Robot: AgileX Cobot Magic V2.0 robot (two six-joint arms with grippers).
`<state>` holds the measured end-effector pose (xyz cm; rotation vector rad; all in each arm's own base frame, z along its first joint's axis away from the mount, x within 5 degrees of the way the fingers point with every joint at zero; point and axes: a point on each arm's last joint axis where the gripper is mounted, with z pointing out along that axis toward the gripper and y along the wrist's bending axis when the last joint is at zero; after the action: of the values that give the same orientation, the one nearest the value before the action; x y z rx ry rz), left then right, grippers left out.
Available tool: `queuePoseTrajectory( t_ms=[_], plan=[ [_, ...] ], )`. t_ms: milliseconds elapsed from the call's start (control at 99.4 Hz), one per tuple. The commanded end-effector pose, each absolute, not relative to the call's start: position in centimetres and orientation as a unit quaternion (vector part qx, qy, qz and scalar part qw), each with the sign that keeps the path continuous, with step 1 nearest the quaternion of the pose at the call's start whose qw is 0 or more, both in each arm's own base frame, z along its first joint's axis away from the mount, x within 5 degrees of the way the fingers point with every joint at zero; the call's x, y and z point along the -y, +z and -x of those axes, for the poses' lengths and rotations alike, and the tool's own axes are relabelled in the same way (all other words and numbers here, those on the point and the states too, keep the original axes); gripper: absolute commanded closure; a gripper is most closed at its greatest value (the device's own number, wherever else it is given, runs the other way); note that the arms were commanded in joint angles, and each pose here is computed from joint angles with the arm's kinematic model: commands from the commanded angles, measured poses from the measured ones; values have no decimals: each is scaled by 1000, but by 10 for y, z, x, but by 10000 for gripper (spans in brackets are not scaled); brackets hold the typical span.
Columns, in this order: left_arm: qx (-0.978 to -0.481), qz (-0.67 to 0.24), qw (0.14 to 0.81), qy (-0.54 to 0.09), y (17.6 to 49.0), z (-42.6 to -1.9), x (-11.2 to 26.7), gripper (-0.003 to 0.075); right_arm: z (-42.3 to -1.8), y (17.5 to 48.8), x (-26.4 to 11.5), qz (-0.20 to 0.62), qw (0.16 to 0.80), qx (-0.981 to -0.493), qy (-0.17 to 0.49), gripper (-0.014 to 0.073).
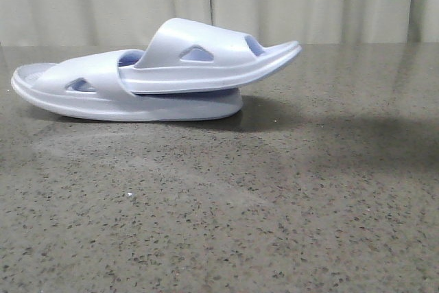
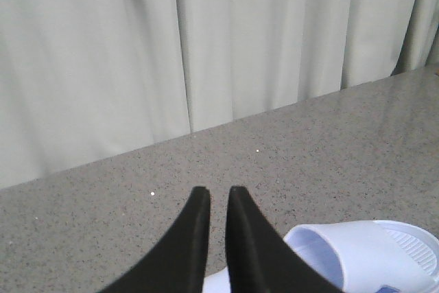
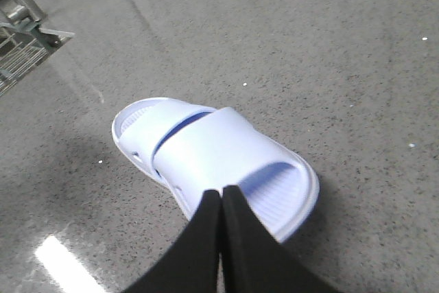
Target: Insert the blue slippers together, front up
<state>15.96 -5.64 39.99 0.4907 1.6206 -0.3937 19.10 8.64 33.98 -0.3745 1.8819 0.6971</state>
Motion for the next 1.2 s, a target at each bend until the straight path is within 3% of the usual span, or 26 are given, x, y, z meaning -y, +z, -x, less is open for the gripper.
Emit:
queuePoseTrajectory(
  t_ms=[0, 191, 412, 624, 1187],
  plan=[
    [-681, -185, 691, -156, 408, -143, 53, 705, -172, 344, -83, 126, 584, -760, 256, 673],
    [-685, -175, 693, -139, 374, -120, 47, 705, -132, 312, -75, 126, 598, -751, 249, 673],
    [-703, -141, 676, -168, 322, -97, 42, 705, -98, 267, -59, 109, 588, -757, 263, 673],
    [-690, -59, 692, -205, 283, -74, 31, 705, -79, 231, -50, 107, 580, -762, 269, 673],
    [-673, -37, 704, -222, 281, -65, 28, 705, -75, 223, -51, 107, 567, -766, 283, 674]
  ],
)
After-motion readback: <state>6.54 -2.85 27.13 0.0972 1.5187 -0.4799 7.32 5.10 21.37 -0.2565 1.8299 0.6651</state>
